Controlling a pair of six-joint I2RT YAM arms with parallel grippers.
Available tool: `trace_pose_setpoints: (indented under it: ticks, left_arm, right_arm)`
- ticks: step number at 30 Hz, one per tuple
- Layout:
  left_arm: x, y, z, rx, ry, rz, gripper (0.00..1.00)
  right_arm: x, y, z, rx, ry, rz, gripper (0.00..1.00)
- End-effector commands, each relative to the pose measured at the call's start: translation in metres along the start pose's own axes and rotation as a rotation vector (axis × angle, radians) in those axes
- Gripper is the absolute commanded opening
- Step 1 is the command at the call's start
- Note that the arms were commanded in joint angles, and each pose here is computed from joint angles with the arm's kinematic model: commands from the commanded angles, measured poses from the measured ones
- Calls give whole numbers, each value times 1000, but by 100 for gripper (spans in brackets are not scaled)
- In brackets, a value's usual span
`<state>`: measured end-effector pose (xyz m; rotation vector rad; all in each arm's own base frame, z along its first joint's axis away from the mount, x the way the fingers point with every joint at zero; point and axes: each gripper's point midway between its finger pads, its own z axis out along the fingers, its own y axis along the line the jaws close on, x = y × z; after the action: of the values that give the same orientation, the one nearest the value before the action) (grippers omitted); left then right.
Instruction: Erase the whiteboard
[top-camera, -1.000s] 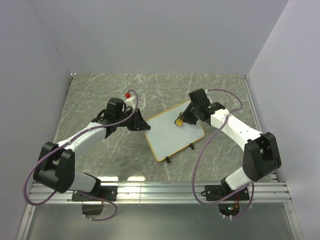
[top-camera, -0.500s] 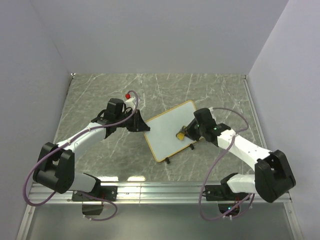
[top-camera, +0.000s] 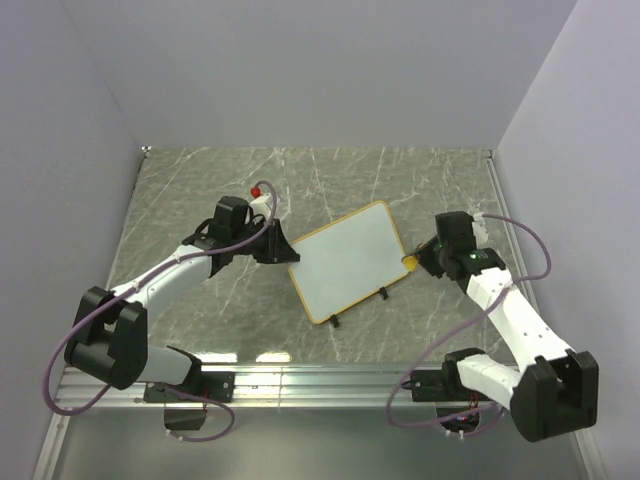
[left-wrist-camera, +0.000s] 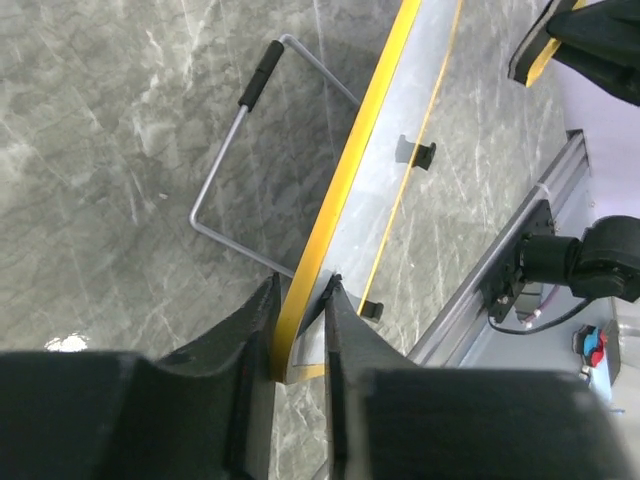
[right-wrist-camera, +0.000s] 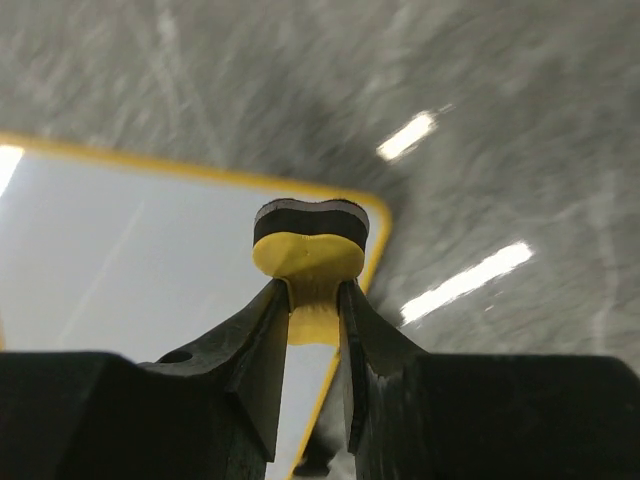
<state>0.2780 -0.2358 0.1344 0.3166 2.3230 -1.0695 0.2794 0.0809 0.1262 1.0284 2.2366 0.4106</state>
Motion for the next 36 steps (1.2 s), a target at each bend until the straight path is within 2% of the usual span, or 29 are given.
trace_pose_setpoints:
  ticks: [1, 8, 12, 14, 17, 18, 20, 21, 24, 26, 28, 31, 32, 36]
  left_arm:
    - [-6, 59, -11, -316, -27, 19, 24]
    - [-53, 43, -24, -348, -114, 60, 51]
    - [-67, 39, -30, -363, -139, 72, 67]
    - [-72, 37, -32, -365, -147, 74, 72]
    - [-78, 34, -35, -368, -159, 74, 79]
    - [-79, 33, -36, -370, -162, 76, 81]
    - [-86, 28, -41, -376, -177, 76, 83]
    - [-89, 26, -44, -379, -186, 75, 85]
    - [-99, 21, -56, -402, -223, 68, 92]
    - [-107, 16, -66, -420, -251, 55, 96]
    - [-114, 19, -74, -460, -279, 39, 99]
    - [-124, 17, -88, -505, -332, 5, 99]
    - [-127, 12, -91, -496, -350, -15, 99]
    - [-129, 8, -99, -502, -401, -70, 99]
  right_arm:
    - [-13, -43, 16, 165, -11, 12, 0]
    - [-13, -111, 48, 419, 18, 99, 0]
    - [-9, -121, 58, 477, 55, 85, 0]
    - [-5, -124, 64, 493, 88, 62, 0]
    - [1, -127, 66, 498, 122, 46, 37]
    - [2, -127, 64, 494, 129, 40, 61]
    - [-1, -121, 58, 464, 119, 25, 76]
    - [-9, -111, 52, 426, 93, 22, 81]
    - [-31, -86, 32, 337, 30, -18, 86]
    - [-39, -72, 18, 290, 18, -64, 87]
    - [-50, -36, 4, 189, 5, -115, 86]
    - [-53, 20, -21, -28, -3, -172, 86]
    - [-40, 51, -32, -169, 42, -211, 85]
    - [-14, 123, -92, -511, 53, -333, 87]
